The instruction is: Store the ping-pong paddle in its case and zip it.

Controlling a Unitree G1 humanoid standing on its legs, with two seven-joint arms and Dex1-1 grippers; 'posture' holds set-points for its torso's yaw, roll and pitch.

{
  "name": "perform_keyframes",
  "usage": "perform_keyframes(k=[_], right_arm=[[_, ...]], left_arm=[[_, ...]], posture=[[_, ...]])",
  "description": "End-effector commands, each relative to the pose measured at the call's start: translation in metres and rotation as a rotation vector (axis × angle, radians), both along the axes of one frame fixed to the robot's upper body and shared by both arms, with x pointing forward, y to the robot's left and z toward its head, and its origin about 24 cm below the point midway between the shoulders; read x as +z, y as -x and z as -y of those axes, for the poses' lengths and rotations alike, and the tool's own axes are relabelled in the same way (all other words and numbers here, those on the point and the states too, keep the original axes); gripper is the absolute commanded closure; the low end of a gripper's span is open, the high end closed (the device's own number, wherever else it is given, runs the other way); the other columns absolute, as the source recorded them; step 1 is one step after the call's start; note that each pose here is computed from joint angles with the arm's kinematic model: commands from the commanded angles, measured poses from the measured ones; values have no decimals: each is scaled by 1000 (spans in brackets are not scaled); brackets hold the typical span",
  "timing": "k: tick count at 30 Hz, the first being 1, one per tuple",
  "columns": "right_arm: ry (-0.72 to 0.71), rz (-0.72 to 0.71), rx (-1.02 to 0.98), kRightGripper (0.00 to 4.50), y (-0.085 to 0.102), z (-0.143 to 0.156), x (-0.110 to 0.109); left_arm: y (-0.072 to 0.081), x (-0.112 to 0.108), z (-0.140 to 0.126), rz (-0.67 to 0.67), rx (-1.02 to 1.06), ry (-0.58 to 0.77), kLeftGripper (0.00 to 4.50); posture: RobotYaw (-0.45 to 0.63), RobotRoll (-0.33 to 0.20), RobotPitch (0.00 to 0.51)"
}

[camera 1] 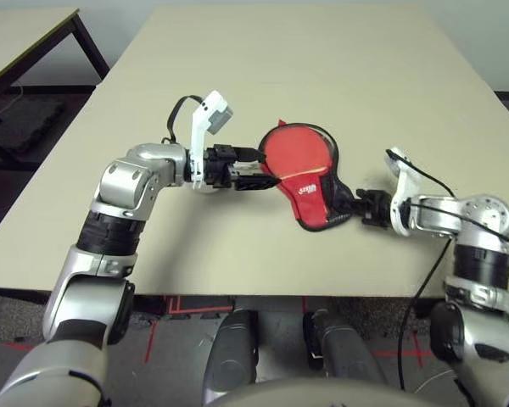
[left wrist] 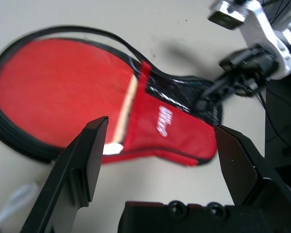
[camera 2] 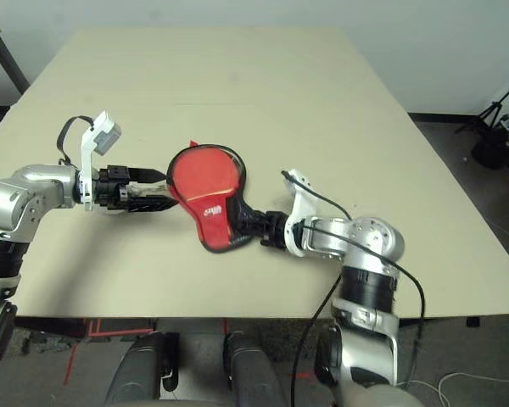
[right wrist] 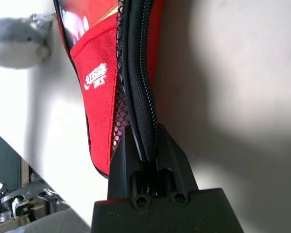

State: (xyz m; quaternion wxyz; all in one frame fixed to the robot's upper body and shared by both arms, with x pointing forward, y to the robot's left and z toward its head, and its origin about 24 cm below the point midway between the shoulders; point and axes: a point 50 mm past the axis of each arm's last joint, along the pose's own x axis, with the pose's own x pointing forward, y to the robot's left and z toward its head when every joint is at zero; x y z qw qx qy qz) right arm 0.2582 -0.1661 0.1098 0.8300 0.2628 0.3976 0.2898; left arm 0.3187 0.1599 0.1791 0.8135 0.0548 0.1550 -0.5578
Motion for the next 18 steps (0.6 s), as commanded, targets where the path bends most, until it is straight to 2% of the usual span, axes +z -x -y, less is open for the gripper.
perform_keyframes(k=[1, 4, 9, 18], right_arm=[[-9, 11, 12, 4487, 16, -5, 5], [-35, -37, -30, 4487, 34, -9, 11], [-15, -48, -70, 4487, 60, -13, 8], [-28, -66, -136, 4487, 81, -22, 6]], left_arm=[[-2, -4, 2, -12, -8, -2, 0], [-3, -4, 3, -12, -16, -1, 0], [-3, -3, 3, -13, -22, -2, 0], [-4, -5, 4, -19, -29, -3, 0]], posture=[[-37, 0, 143], [-42, 0, 144], [-61, 0, 145], [-64, 0, 145]])
